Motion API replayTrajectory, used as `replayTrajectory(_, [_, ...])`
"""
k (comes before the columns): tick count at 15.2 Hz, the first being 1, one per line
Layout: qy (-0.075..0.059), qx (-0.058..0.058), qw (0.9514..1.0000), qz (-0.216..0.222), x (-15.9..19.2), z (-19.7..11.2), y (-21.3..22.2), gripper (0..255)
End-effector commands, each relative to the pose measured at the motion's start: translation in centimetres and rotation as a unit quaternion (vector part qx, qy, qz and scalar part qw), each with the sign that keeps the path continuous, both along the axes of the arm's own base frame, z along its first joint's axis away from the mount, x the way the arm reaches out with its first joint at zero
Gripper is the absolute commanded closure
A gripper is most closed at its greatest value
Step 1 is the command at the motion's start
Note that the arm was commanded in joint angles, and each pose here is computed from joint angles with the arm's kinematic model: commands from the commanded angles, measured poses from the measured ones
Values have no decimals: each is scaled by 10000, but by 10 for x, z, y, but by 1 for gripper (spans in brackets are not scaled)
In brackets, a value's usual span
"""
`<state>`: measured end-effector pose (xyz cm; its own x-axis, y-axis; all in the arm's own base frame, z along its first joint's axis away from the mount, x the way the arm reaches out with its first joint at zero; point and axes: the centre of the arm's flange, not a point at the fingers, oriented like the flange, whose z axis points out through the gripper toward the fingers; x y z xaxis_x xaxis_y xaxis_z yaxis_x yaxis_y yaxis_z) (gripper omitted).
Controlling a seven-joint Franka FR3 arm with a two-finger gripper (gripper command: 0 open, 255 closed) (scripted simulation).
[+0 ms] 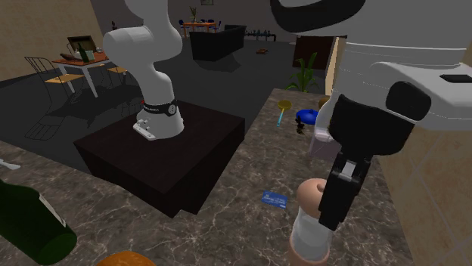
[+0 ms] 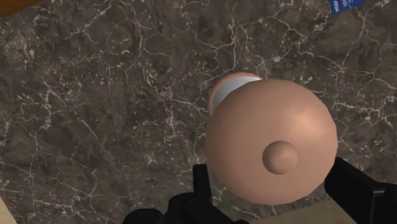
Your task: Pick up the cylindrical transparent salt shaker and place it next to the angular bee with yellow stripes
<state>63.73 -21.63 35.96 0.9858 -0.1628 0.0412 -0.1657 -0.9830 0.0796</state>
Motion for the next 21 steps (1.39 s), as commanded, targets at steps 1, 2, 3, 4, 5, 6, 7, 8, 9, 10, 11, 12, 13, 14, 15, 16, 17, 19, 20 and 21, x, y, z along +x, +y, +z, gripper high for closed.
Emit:
replayTrajectory(1, [2,0,10000,0,0,10,0,255])
replayTrajectory(2, [2,0,10000,0,0,15,0,255])
replayTrajectory(3, [2,0,10000,0,0,21,0,255])
replayTrajectory(4, [2,0,10000,0,0,26,0,255])
replayTrajectory(5, [2,0,10000,0,0,31,0,255])
replayTrajectory(6, [2,0,10000,0,0,36,0,255])
replayTrajectory(7, [2,0,10000,0,0,42,0,255])
replayTrajectory(8, [2,0,10000,0,0,47,0,255])
replayTrajectory(9, [2,0,10000,0,0,52,0,255])
replayTrajectory(10, [2,0,10000,0,0,58,0,255])
replayTrajectory(11, [2,0,10000,0,0,63,0,255])
replayTrajectory(12, [2,0,10000,0,0,68,0,255])
replayTrajectory(13, [2,0,10000,0,0,73,0,255])
replayTrajectory(14, [2,0,10000,0,0,79,0,255])
replayTrajectory(15, [2,0,10000,0,0,84,0,255])
replayTrajectory(16, [2,0,10000,0,0,89,0,255])
replayTrajectory(17, [2,0,10000,0,0,94,0,255])
replayTrajectory(19, [2,0,10000,0,0,105,0,255])
replayTrajectory(20, [2,0,10000,0,0,108,0,255])
replayTrajectory(21, [2,0,10000,0,-7,108,11,255])
